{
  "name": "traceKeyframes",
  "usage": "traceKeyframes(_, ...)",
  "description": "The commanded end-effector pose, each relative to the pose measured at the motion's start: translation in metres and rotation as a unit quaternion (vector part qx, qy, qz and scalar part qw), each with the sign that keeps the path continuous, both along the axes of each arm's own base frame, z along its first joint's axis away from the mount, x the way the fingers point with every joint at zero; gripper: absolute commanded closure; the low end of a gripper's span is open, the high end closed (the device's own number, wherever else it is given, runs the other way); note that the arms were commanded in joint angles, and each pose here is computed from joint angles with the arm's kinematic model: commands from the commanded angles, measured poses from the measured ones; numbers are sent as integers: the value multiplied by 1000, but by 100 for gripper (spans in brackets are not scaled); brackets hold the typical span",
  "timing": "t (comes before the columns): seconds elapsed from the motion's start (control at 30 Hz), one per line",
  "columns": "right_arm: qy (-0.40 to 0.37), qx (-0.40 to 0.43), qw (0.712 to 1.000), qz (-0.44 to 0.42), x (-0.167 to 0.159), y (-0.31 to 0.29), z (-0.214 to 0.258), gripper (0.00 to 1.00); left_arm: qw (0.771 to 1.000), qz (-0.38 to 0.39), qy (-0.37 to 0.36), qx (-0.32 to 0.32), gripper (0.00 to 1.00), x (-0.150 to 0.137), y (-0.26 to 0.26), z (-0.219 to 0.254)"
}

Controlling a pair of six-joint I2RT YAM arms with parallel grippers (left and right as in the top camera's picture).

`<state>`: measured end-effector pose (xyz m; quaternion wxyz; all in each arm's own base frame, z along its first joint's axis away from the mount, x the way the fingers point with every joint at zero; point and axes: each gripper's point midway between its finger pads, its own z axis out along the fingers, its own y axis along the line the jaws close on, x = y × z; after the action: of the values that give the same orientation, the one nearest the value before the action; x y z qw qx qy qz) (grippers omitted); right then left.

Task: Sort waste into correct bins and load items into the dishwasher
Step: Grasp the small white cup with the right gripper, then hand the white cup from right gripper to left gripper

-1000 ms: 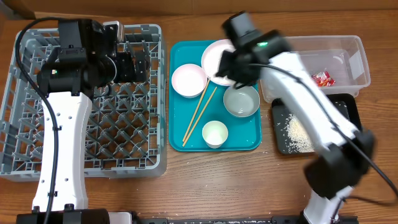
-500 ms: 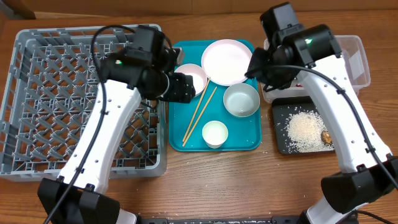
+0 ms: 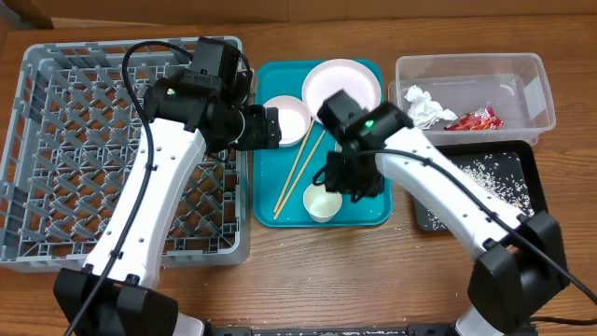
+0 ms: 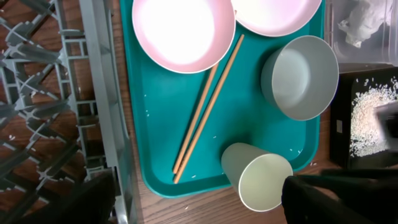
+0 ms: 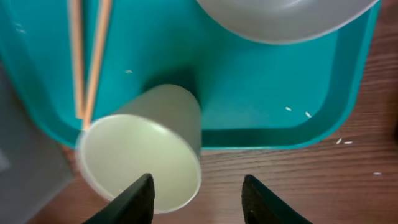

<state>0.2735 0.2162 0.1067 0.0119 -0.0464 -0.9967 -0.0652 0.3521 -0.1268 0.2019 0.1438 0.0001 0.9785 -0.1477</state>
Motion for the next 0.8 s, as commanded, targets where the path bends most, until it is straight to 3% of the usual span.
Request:
traceKeyframes(0.0,13,-3,1000,-5,-11,-1,-23,57,1000,26,-9,-1,13,7,8,7)
traceKeyframes(0.07,13,-2,1000,-5,-13,-2,-35,64,999,37,-7,-3,13,8,12,7)
traceKeyframes(0.1,11,0,1000,-5,-13,-2,-40,88,999,47,-7,-4,14,10,17,7)
traceKeyframes(0.13,10,1,1000,-6,-11,-2,-40,96,999,51,-7,-3,17,11,19,7)
traceKeyframes(0.3,-25,29,999,-18,6,0,-14,96,998,62,-8,5,27,13,28,6)
traceKeyframes(0.43,-92,126,988,-15,28,11,41,96,996,-14,-10,-87,29,9,1,18)
traceKeyframes(0.5,-129,191,973,-4,40,16,71,96,981,-81,-25,-173,28,4,-17,35)
traceKeyframes(0.63,-186,304,934,26,62,24,119,96,939,-146,-63,-306,9,-1,-20,68)
traceKeyframes(0.7,-208,370,903,63,69,35,141,96,917,-160,-82,-356,0,-4,-13,79)
traceKeyframes(0.73,-229,430,868,98,73,45,160,96,895,-167,-98,-401,0,-6,-7,87)
traceKeyframes(0.77,-238,453,851,114,73,48,168,96,883,-174,-109,-423,0,-8,-5,92)
